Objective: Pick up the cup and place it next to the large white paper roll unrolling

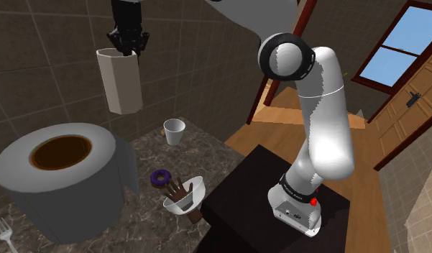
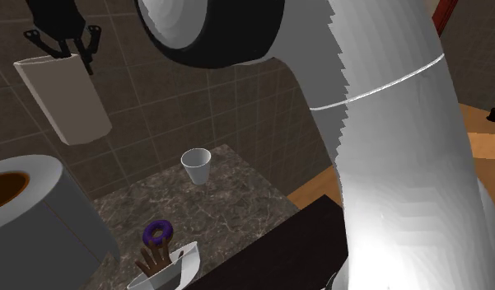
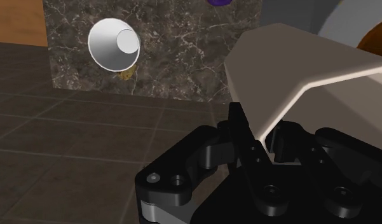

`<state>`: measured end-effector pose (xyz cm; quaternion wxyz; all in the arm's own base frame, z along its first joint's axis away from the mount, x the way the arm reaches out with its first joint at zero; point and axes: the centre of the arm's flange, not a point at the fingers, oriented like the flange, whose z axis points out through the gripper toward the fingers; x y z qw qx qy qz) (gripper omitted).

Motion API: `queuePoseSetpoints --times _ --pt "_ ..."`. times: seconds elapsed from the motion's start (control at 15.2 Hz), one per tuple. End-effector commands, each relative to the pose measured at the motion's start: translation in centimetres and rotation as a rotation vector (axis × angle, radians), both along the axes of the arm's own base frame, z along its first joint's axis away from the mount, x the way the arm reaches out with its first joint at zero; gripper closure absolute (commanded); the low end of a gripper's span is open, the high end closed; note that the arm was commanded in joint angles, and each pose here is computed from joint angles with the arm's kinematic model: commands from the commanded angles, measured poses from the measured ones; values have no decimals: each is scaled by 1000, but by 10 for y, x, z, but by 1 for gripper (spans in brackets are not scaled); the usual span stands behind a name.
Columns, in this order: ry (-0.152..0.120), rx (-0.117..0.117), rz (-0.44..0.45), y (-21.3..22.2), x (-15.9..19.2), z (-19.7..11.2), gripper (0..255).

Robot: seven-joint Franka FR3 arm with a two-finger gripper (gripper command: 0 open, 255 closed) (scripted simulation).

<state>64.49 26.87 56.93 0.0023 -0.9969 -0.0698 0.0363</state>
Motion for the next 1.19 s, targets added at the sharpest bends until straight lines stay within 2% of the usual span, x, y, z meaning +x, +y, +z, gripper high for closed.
queuePoseSetpoints --times 0.0,1.12 --pt "-2 1 -1 0 0 -10 255" --pt "-2 1 -1 0 0 -100 255"
